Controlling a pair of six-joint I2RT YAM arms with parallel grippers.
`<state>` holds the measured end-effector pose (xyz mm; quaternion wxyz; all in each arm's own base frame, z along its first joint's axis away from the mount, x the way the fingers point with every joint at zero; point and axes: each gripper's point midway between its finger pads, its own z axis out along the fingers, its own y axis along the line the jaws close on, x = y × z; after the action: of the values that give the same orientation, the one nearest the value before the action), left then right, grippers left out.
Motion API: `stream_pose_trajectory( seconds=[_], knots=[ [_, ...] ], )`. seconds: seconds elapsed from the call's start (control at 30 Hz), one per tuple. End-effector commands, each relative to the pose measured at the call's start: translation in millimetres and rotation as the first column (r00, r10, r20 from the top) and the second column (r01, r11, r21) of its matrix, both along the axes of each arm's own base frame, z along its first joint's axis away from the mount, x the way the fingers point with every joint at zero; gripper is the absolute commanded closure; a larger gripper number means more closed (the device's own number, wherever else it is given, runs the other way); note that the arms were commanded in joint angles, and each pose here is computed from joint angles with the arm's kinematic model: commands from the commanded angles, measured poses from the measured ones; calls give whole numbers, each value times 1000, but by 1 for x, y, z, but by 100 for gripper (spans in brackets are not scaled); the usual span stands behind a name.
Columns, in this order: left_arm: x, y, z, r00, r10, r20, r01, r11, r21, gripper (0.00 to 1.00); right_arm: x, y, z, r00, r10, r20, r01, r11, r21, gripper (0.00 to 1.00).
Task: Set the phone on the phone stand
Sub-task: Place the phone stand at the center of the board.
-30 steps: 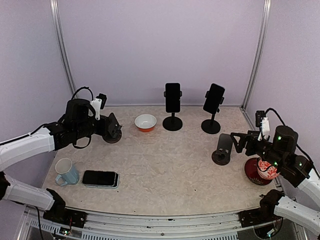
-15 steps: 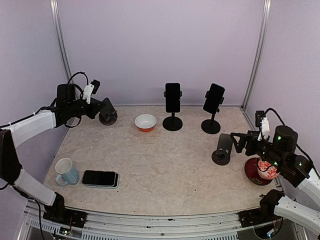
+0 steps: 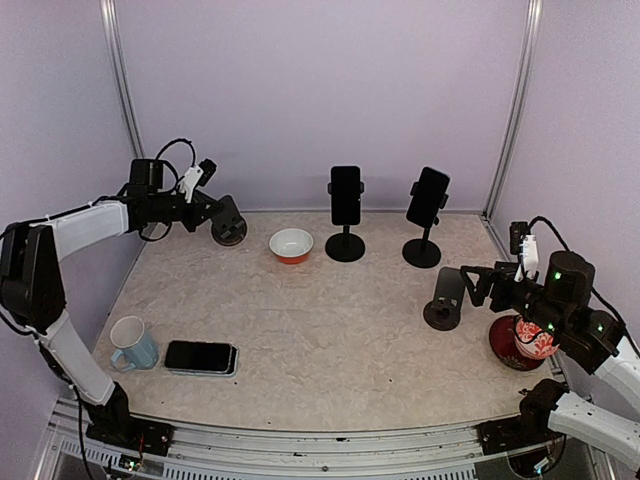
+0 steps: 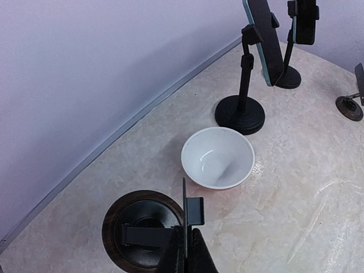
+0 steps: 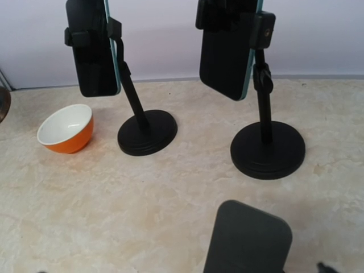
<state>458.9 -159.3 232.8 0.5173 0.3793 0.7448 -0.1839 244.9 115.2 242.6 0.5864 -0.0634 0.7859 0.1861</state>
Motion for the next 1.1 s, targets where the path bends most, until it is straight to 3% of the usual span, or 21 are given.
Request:
stream_pose_trajectory(
  seconds=[0.0,0.33,0.57,0.83,1.07],
  knots=[
    [9,2,1,997,-71,38,71,997,11,100,0,2,-9,1000,4,-19,-4,1000,-9,0],
    [10,-1,-47,971,-237,-23,239,968,74,100,1,1,-11,1000,-3,-27,2,1000,-15,0],
    [21,9,-81,973,-194,-122,208,970,123,99,2,2,-13,1000,-2,-30,1,1000,-18,0],
    [33,15,-87,980,-147,-131,164,977,136,74,2,2,-14,999,-2,-33,1,1000,-18,0],
    [46,24,-100,985,-75,-158,102,981,167,66,1,1,-13,999,-4,-31,3,1000,-17,0]
  ],
)
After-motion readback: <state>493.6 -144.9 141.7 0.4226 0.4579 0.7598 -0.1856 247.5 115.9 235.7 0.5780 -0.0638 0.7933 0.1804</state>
